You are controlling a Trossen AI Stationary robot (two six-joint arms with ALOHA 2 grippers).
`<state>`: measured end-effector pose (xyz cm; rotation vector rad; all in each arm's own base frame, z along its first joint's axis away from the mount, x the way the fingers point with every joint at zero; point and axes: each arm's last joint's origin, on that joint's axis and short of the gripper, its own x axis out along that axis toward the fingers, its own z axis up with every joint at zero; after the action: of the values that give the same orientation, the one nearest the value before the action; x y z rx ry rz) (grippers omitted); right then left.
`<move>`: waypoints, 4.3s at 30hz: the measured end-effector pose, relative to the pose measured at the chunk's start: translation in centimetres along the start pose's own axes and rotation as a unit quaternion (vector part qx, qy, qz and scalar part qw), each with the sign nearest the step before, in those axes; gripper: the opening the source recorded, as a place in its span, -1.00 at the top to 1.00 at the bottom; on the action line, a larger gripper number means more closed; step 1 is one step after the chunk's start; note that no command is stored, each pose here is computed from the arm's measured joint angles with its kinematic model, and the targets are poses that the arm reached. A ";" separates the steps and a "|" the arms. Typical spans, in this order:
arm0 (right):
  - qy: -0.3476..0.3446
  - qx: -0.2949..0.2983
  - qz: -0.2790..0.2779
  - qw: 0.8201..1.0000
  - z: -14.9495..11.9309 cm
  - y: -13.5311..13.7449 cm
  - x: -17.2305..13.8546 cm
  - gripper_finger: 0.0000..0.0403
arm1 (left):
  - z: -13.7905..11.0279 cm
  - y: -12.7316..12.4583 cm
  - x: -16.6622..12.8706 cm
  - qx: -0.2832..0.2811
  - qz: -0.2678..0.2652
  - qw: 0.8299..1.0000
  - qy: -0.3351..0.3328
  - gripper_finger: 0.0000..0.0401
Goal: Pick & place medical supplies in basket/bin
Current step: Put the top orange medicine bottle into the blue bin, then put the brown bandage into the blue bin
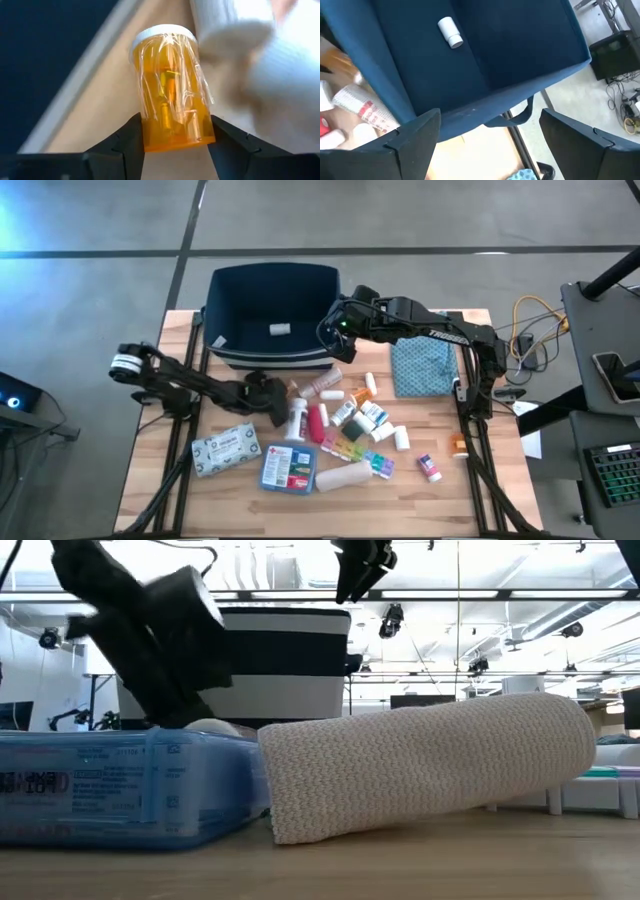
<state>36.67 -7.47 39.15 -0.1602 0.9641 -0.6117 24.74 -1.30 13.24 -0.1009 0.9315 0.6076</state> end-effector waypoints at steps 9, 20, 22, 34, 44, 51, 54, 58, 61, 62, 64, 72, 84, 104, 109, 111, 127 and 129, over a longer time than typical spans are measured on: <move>-0.020 -0.003 -0.001 1.000 0.1 -0.5 -0.9 -0.63 | 0.1 -2.8 -7.5 -0.071 0.019 0.997 -0.013 0.19; -0.077 -0.011 -0.003 0.997 0.4 -1.9 -3.6 -0.63 | 10.9 0.3 -21.8 -0.159 0.088 0.941 -0.286 0.19; -0.084 -0.001 0.000 0.996 0.2 -2.2 -4.2 -0.63 | 12.7 2.0 -22.1 -0.131 0.163 0.930 -0.301 0.19; -0.086 0.048 0.019 0.995 -1.0 -2.2 -7.2 -0.63 | 17.9 12.4 -15.9 -0.053 0.181 0.970 -0.153 0.19; -0.074 0.073 0.028 0.994 -2.0 -2.2 -8.7 -0.63 | 17.5 15.5 -12.2 -0.016 0.129 0.987 -0.098 0.16; -0.068 0.070 0.028 0.995 -2.1 -2.2 -8.6 -0.63 | 15.6 15.3 -12.4 -0.010 0.158 0.987 -0.037 -0.29; -0.052 0.098 0.025 0.994 -2.4 -2.3 -8.3 -0.63 | 14.8 15.6 -13.6 -0.011 0.170 0.985 -0.007 -0.46; -0.022 0.168 0.001 0.986 -2.7 -4.0 -6.2 -0.63 | 13.3 16.2 -15.7 -0.048 0.194 0.979 0.031 -0.51; 0.007 0.217 -0.017 0.976 -3.0 -5.9 -3.2 -0.63 | 12.7 16.0 -19.0 -0.106 0.178 0.978 -0.008 -0.49; 0.019 0.231 -0.021 0.973 -3.2 -6.6 -2.1 -0.63 | 12.4 15.9 -20.2 -0.125 0.165 0.978 -0.028 -0.48; 0.038 0.251 -0.028 0.967 -3.6 -7.8 0.6 -0.63 | 11.8 15.5 -22.3 -0.156 0.134 0.976 -0.068 -0.45; 0.068 0.298 0.092 0.948 -4.8 -8.9 10.5 -0.63 | 7.6 14.7 -25.3 -0.219 0.076 0.970 -0.073 -0.30; -0.011 0.223 0.069 0.972 -2.5 -8.0 9.7 -0.63 | 2.7 10.2 -22.3 -0.119 -0.067 0.974 0.179 -0.18; -0.056 0.115 0.204 0.970 -5.2 -3.6 -2.8 -0.84 | -4.8 -0.7 -15.9 0.056 -0.148 0.938 0.308 -0.47; 0.000 0.086 0.213 0.973 -7.2 0.6 -2.8 -0.84 | -5.1 0.1 -16.1 -0.045 -0.226 0.936 0.266 -0.47; 0.018 0.067 0.216 0.974 -8.2 2.5 -2.3 -0.84 | -5.3 0.4 -16.0 -0.068 -0.248 0.934 0.247 -0.47; 0.025 -0.182 0.156 0.971 -11.2 8.0 12.1 -0.84 | -6.1 0.9 -15.3 -0.075 -0.242 0.939 0.232 -0.47; 0.029 -0.217 0.157 0.963 -11.5 8.4 13.7 -0.84 | -6.0 0.8 -15.3 -0.076 -0.240 0.939 0.233 -0.47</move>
<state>36.62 -6.55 19.42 -0.3733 1.1447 -0.1070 13.19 -9.48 21.68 -0.6152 1.2620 0.1954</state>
